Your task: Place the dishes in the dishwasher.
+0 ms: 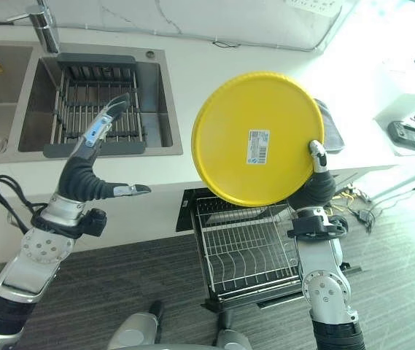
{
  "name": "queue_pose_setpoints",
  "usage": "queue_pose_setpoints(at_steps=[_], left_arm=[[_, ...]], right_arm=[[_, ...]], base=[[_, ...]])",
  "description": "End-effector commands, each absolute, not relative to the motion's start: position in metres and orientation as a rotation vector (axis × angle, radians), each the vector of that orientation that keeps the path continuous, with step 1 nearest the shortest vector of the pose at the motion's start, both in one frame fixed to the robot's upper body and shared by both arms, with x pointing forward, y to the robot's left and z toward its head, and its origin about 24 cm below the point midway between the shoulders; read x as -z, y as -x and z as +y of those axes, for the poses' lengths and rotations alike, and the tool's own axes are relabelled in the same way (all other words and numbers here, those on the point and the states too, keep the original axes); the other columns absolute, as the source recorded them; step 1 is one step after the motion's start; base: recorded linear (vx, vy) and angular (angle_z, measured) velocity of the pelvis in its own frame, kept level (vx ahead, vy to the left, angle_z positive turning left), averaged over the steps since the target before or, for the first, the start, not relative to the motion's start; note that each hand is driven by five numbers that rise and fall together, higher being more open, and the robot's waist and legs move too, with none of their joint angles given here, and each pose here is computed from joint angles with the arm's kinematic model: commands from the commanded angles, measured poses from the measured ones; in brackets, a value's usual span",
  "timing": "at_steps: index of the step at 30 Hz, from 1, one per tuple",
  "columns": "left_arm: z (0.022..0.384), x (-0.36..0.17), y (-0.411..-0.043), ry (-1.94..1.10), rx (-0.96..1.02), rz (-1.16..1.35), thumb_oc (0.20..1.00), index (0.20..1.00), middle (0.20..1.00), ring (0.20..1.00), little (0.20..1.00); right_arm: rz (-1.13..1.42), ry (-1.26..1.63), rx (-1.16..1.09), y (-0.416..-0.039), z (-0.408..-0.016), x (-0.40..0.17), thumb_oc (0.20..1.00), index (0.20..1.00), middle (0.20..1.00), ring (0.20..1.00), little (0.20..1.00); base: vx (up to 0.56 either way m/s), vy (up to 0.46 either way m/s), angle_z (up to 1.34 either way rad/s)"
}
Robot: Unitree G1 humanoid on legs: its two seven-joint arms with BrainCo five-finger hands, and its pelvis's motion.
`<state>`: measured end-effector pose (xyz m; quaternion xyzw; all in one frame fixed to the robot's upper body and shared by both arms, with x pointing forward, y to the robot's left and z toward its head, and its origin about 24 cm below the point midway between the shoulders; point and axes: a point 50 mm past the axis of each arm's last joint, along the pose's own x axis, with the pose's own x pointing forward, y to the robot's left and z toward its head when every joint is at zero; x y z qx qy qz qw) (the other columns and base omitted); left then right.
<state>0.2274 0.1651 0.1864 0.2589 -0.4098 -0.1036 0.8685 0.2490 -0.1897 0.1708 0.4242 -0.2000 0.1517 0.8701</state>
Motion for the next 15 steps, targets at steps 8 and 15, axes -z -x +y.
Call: queue_pose_setpoints(at_steps=[8,15], left_arm=[[0.186,-0.191,-0.229,-0.500,0.083,-0.816,1.000,1.000,1.000,1.000,1.000],[0.226,-0.156,-0.211,-0.323,0.083,-0.604,1.000,1.000,1.000,1.000,1.000]], right_arm=[[-0.654,-0.437,-0.485,-0.233,-0.180,-0.211,0.200,0.200,0.200,0.200,0.200],[-0.750,0.172,-0.300,-0.214,-0.213,-0.217,0.200,0.200,0.200,0.200,0.200]], base=[[0.01,0.076,0.12],[0.05,0.074,0.03]])
